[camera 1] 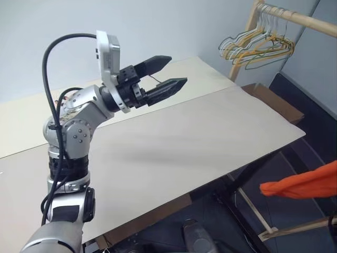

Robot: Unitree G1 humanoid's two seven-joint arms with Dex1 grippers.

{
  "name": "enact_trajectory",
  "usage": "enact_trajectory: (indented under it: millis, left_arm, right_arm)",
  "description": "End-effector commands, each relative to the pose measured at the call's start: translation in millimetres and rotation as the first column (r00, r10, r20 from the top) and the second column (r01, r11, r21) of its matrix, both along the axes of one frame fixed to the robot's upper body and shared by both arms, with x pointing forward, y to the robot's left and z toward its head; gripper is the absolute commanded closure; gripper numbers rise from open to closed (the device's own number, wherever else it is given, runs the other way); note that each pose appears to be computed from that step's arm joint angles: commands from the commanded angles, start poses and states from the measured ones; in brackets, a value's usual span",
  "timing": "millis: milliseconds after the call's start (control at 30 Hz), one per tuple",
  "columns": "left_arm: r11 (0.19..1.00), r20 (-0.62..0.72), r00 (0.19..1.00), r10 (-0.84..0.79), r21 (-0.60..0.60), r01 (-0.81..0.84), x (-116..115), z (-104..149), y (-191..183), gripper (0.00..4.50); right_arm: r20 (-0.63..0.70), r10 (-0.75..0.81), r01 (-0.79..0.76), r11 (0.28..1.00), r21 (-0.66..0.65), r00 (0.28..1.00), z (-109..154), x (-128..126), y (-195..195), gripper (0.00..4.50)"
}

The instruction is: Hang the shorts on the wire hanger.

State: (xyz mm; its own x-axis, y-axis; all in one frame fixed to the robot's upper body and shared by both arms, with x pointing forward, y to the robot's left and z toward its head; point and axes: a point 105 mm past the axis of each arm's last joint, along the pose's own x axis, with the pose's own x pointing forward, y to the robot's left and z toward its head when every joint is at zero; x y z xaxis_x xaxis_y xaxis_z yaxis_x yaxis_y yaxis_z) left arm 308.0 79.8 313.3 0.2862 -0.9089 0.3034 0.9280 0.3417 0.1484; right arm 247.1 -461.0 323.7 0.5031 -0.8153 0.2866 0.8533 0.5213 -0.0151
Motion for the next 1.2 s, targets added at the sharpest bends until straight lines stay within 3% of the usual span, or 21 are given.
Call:
enact_trajectory:
  millis: [33, 133, 233, 333, 433, 600, 667, 800, 1200]
  left_arm:
    - [1.0, 0.058, 0.998, 0.021, 0.008, -0.021, -3, 9, 4, 0.0]
    - [0.998, 0.072, 0.995, 0.062, 0.018, -0.064, -2, 6, 11, 0.0]
    - [0.994, 0.08, 0.993, 0.088, 0.054, -0.092, -3, -2, 21, 0.0]
    - [0.984, 0.071, 0.989, 0.133, 0.106, -0.14, -8, -15, 35, 0.0]
    - [0.956, 0.079, 0.974, 0.21, 0.193, -0.222, -14, -33, 50, 0.0]
    - [0.9, 0.081, 0.949, 0.306, 0.302, -0.316, -27, -55, 69, 0.0]
    - [0.877, 0.08, 0.94, 0.331, 0.342, -0.338, -31, -63, 74, 0.0]
    - [0.828, 0.076, 0.922, 0.38, 0.418, -0.375, -40, -83, 84, 0.0]
    - [0.792, 0.063, 0.901, 0.429, 0.453, -0.409, -49, -91, 93, 0.0]
  right_arm:
    - [0.189, 0.065, -0.014, 0.965, -0.261, 0.98, 56, -15, 43, 0.03]
    - [0.203, 0.295, -0.188, 0.887, -0.422, 0.934, 75, 0, 92, 0.03]
    - [0.102, 0.575, -0.456, 0.733, -0.504, 0.811, 75, 28, 144, 0.03]
    - [-0.043, 0.81, -0.742, 0.512, -0.432, 0.584, 55, 59, 193, 0.03]
    - [-0.231, 0.926, -0.918, 0.212, -0.337, 0.299, 22, 79, 244, 0.03]
    - [-0.397, 0.914, -0.982, -0.142, -0.126, -0.081, -23, 88, 296, 0.03]
    - [-0.442, 0.877, -0.968, -0.242, -0.062, -0.191, -37, 87, 309, 0.03]
    - [-0.504, 0.798, -0.933, -0.356, 0.05, -0.331, -59, 87, 325, 0.03]
    - [-0.557, 0.696, -0.882, -0.439, 0.169, -0.453, -90, 76, 329, 0.03]
